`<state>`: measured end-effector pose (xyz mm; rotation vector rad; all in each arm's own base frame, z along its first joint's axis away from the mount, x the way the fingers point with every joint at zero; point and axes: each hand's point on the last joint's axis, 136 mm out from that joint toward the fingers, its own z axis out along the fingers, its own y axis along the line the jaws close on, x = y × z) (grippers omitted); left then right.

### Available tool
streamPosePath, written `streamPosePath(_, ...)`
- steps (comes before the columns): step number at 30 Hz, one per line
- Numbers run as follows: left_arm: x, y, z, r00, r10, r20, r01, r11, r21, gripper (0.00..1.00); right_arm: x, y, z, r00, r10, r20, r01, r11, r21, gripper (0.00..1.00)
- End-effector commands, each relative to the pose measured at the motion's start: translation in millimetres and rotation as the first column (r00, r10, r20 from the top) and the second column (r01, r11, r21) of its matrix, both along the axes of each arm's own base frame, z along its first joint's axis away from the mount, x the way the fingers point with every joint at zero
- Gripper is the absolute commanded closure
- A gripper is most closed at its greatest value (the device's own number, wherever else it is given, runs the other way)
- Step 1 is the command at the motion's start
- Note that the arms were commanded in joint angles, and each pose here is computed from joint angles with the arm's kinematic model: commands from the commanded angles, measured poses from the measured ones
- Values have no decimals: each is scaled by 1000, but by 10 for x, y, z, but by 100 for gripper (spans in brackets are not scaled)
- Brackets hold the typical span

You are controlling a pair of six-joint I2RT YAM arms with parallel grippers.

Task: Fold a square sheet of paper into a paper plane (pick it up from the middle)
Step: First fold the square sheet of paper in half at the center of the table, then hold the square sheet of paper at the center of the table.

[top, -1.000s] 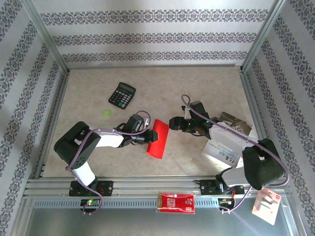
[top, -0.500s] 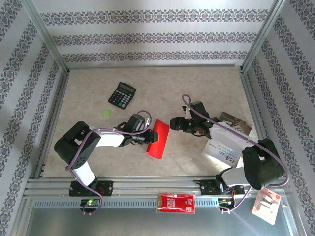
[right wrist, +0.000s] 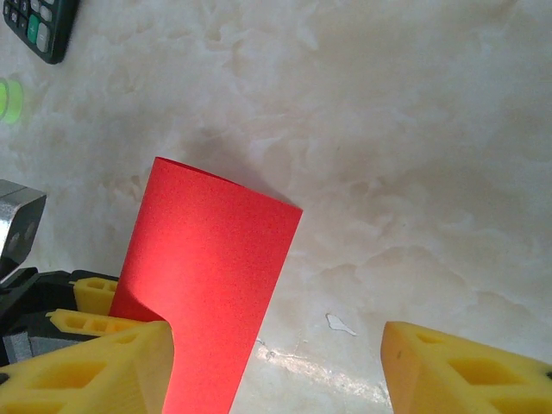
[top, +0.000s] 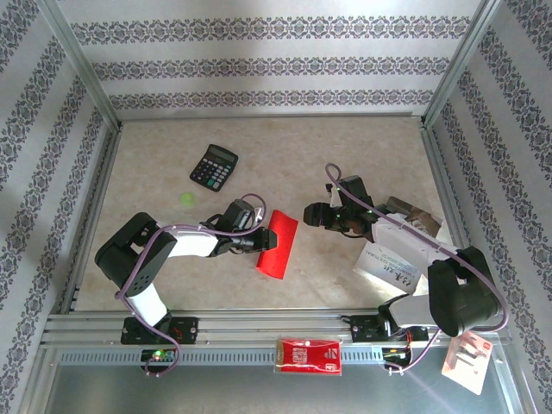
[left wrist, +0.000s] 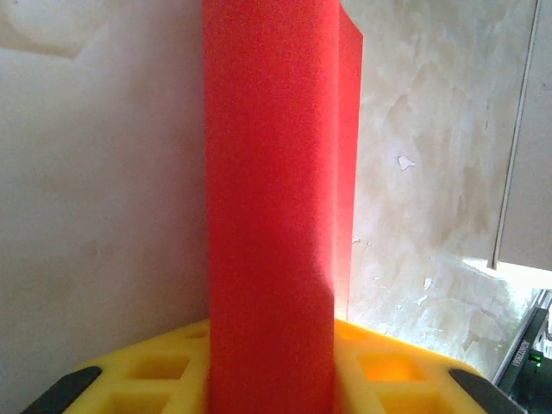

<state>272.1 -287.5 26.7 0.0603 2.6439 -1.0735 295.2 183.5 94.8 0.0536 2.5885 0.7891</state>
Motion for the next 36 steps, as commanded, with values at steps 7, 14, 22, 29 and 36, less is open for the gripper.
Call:
streamPosePath(7,-56,308,-410,997,56,-43,-48,983,177,70,-29,222,-89,999,41,-22,-40,999,10,53)
streamPosePath(14,-68,327,-426,997,57,-45,-48,982,184,70,-30,462,-214,995,88,-48,-88,996,7,68)
streamPosePath(22,-76,333,-453,997,58,-54,-47,981,190,70,-54,691,-356,988,134,-81,-135,991,3,79)
streamPosePath(29,-75,349,-452,997,57,-50,-45,979,201,70,-138,763,-481,982,149,-112,-151,989,-7,88)
streamPosePath(36,-84,358,-458,997,58,-52,-46,978,203,70,-173,829,-591,978,160,-135,-162,987,-10,93)
